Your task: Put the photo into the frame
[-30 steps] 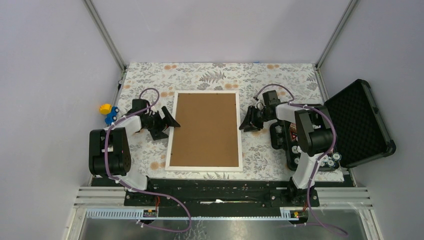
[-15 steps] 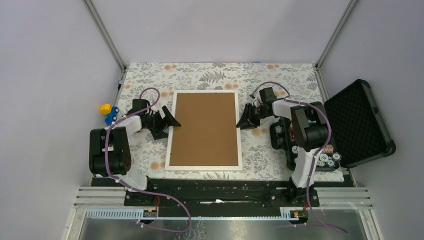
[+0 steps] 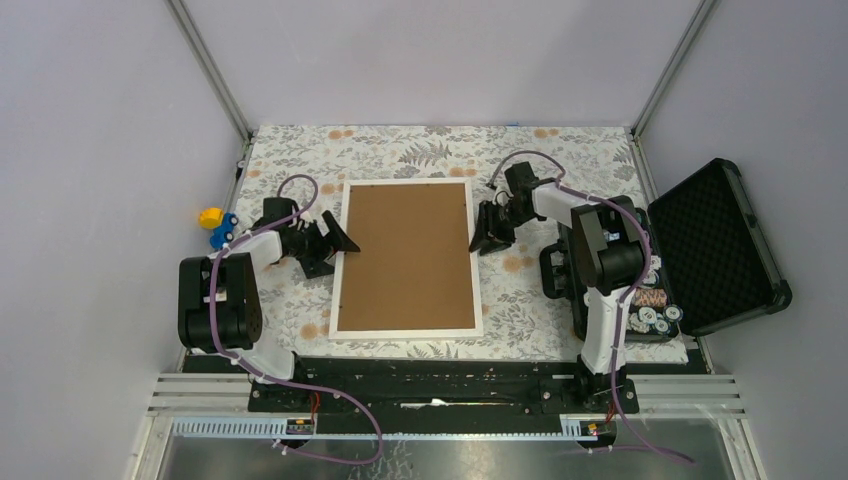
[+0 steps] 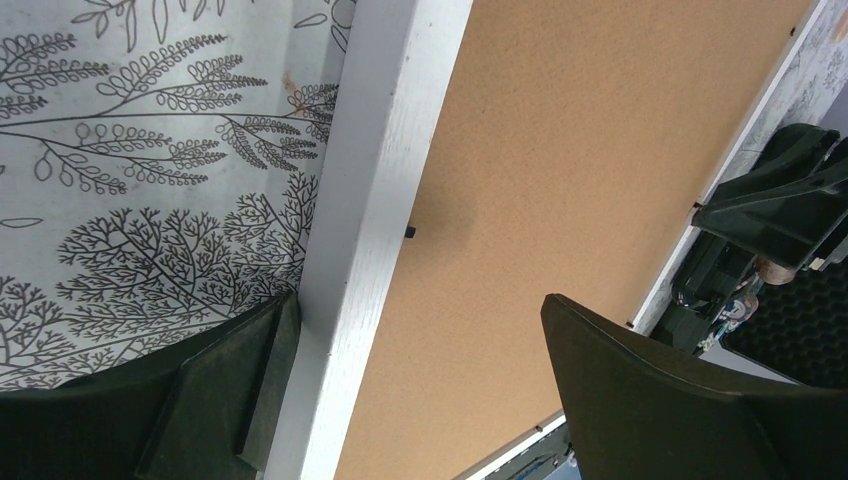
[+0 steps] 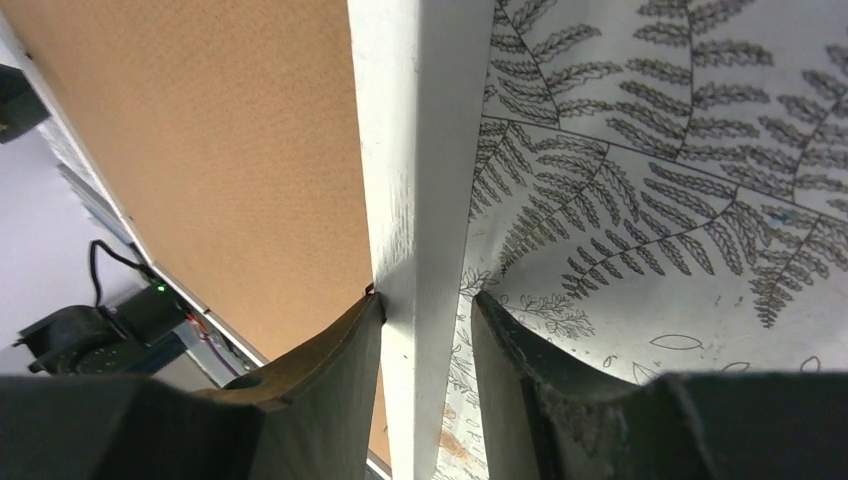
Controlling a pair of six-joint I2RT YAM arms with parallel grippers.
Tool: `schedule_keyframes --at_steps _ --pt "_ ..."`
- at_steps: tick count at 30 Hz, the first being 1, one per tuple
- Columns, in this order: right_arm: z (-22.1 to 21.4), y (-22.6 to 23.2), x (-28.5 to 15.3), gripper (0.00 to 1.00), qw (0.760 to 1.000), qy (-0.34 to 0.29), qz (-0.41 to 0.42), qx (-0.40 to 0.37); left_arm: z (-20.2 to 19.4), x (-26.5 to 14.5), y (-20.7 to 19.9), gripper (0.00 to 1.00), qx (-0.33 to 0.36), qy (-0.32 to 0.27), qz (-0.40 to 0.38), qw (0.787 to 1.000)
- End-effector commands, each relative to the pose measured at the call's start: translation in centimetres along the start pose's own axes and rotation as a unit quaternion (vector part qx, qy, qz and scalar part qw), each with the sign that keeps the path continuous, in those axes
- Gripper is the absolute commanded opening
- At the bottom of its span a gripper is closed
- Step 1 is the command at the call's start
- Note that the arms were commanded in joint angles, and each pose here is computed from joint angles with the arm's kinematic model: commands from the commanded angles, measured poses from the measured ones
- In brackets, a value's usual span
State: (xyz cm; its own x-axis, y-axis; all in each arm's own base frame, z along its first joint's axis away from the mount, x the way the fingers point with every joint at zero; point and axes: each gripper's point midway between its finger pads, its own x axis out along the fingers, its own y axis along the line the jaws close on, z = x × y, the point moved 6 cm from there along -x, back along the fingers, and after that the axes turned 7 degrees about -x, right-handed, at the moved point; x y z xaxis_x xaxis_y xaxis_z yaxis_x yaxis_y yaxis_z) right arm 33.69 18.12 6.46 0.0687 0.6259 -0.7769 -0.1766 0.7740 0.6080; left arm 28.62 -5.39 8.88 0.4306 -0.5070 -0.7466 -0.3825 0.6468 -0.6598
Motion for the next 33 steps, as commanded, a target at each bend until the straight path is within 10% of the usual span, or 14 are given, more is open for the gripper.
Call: schedule_keyframes --at_steps 1,23,33 --pt "-1.2 -0.7 3.0 0.46 0.993 0.063 -0.081 -0.053 -0.1 1.0 -0.7 0.99 0.012 0.010 -0.004 1.000" --pt "-2.9 1.5 9.0 0.52 0.912 0.159 -0.366 -0.091 -0.7 1.3 -1.8 0.99 0.029 0.026 -0.011 0.999" --pt "3.3 8.7 1.3 0.75 0.987 -0.016 -0.133 -0.084 0.0 0.3 -1.4 0.99 0.028 0.005 -0.012 1.000"
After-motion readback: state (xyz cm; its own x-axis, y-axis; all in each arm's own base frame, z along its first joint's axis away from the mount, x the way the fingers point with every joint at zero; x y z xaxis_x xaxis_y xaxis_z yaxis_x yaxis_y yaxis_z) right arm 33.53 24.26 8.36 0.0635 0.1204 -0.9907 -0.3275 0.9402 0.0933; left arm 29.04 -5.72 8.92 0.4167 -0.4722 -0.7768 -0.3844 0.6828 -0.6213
